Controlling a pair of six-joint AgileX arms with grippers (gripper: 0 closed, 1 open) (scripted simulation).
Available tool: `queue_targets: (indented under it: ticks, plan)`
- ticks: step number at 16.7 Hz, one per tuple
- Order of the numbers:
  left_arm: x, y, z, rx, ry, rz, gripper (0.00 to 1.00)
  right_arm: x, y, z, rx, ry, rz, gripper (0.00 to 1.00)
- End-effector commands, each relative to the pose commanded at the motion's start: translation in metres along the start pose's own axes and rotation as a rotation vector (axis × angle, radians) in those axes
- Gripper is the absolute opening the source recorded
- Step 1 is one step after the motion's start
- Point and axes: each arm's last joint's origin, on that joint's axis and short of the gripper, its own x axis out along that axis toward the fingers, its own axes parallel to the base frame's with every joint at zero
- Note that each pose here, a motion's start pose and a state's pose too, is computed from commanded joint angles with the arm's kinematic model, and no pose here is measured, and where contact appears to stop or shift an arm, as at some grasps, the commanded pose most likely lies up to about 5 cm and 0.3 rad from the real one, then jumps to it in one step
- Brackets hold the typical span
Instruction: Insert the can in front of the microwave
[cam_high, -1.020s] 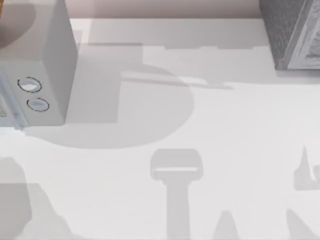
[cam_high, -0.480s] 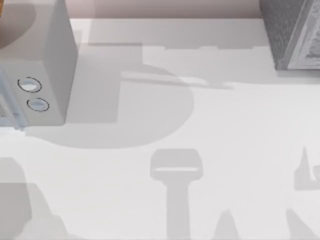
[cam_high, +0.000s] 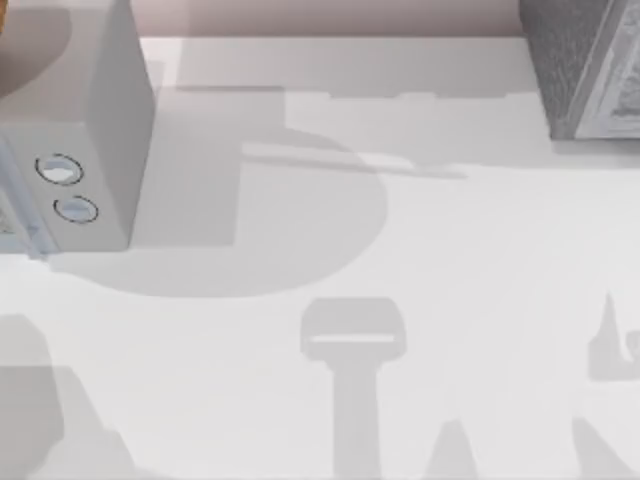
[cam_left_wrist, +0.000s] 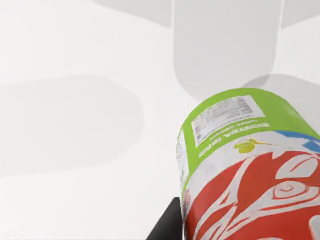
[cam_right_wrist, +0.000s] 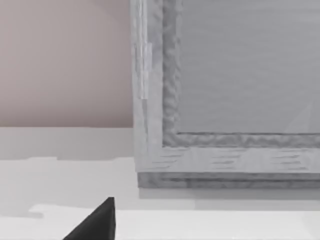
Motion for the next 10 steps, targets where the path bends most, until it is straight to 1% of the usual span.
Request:
queue_targets:
  ticks: [5,6,10]
  plan:
    - [0.0,0.0,0.0,0.0,0.0,0.0,0.98,0.0,0.0,0.0,0.0,0.0,0.0,1.0]
    - [0.0,0.0,0.0,0.0,0.0,0.0,1.0,0.0,0.0,0.0,0.0,0.0,0.0,1.0]
    - [0.0,0.0,0.0,0.0,0.0,0.0,1.0,0.0,0.0,0.0,0.0,0.0,0.0,1.0]
